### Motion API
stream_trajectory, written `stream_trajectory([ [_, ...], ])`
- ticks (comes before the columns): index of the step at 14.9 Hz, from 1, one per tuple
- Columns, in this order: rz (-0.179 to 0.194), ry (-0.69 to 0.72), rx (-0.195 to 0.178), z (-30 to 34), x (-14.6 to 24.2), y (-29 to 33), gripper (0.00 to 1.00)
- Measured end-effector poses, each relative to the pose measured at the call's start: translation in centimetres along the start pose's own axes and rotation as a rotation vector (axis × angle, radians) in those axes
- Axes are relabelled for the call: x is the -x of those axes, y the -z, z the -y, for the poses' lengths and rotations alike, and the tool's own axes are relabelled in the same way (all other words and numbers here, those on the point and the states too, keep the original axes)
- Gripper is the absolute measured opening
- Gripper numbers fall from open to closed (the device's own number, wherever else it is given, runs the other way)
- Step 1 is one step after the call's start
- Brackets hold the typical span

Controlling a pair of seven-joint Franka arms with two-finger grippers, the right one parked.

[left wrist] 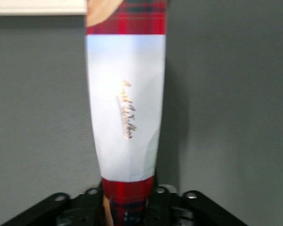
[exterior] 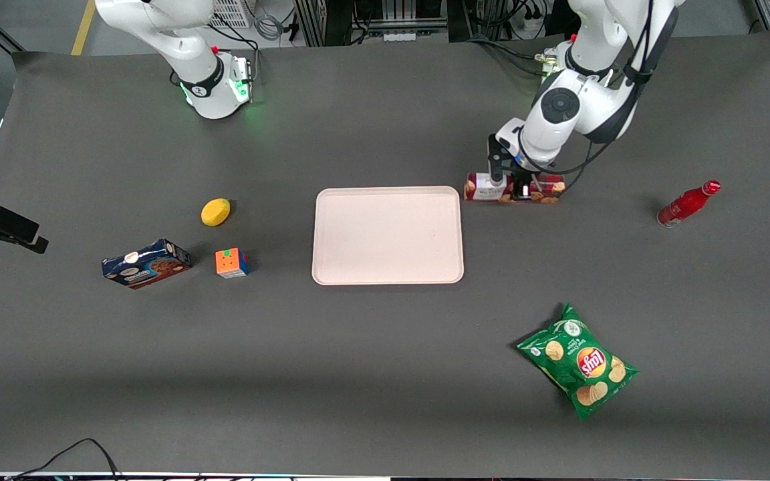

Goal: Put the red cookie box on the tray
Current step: 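Lower the open left gripper onto the cookie box and close it, then lift the cookie box with the left gripper toward the tray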

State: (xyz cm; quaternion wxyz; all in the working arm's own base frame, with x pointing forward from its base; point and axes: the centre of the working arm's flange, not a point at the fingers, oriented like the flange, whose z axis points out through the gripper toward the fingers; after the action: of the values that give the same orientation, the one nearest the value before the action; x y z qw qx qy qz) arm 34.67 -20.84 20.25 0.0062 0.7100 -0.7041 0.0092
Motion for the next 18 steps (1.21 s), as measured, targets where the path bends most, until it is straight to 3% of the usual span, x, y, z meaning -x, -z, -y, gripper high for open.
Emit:
stream_trajectory([
  [1, 0.006, 0.003, -0.001, 0.7, 0.2, 0.3, 0.24],
  [5, 0.049, 0.018, 0.037, 3.4, -0.1, 2.0, 0.22],
  [9, 0.130, 0.036, 0.089, 7.0, -1.0, 7.0, 0.22],
  [14, 0.184, 0.095, 0.084, 10.5, -0.4, 15.1, 0.22],
  [18, 0.172, 0.165, 0.115, 13.1, -0.4, 23.8, 0.22],
])
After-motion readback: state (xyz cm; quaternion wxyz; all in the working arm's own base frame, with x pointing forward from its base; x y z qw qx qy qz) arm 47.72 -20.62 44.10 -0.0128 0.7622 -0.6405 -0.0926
